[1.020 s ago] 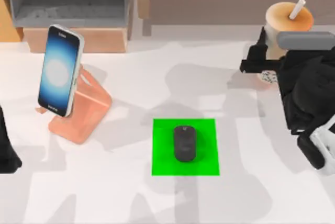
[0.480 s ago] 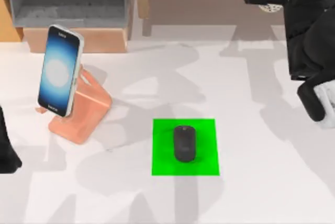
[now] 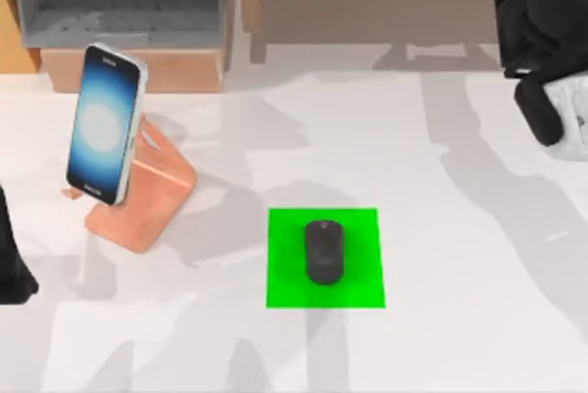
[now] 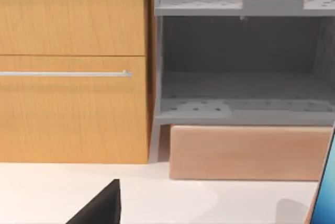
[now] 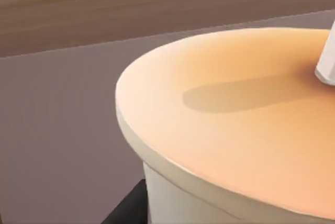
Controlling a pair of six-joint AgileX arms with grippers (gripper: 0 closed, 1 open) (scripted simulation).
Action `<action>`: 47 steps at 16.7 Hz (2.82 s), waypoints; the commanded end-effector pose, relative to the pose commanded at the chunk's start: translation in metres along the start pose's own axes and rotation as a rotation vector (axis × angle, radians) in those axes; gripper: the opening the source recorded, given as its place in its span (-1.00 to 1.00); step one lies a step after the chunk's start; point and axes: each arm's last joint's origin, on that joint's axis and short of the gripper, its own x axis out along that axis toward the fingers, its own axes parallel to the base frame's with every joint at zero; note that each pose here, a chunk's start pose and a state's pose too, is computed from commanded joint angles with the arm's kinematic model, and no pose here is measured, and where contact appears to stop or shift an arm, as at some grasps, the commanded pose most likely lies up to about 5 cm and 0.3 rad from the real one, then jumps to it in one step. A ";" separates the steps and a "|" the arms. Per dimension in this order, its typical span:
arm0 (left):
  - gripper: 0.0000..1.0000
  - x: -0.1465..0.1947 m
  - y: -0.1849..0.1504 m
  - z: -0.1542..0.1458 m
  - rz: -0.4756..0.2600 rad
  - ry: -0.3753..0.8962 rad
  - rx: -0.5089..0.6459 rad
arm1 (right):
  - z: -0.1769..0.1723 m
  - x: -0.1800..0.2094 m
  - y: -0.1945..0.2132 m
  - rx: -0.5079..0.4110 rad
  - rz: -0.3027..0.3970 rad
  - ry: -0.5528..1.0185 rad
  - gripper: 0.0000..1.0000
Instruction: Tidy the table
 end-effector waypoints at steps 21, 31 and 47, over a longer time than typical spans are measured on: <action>1.00 0.000 0.000 0.000 0.000 0.000 0.000 | 0.007 0.068 0.013 -0.143 0.008 0.297 -1.00; 1.00 0.000 0.000 0.000 0.000 0.000 0.000 | 0.009 0.067 0.015 -0.143 0.014 0.303 -1.00; 1.00 0.000 0.000 0.000 0.000 0.000 0.000 | 0.011 0.011 -0.013 -0.530 0.269 0.198 -1.00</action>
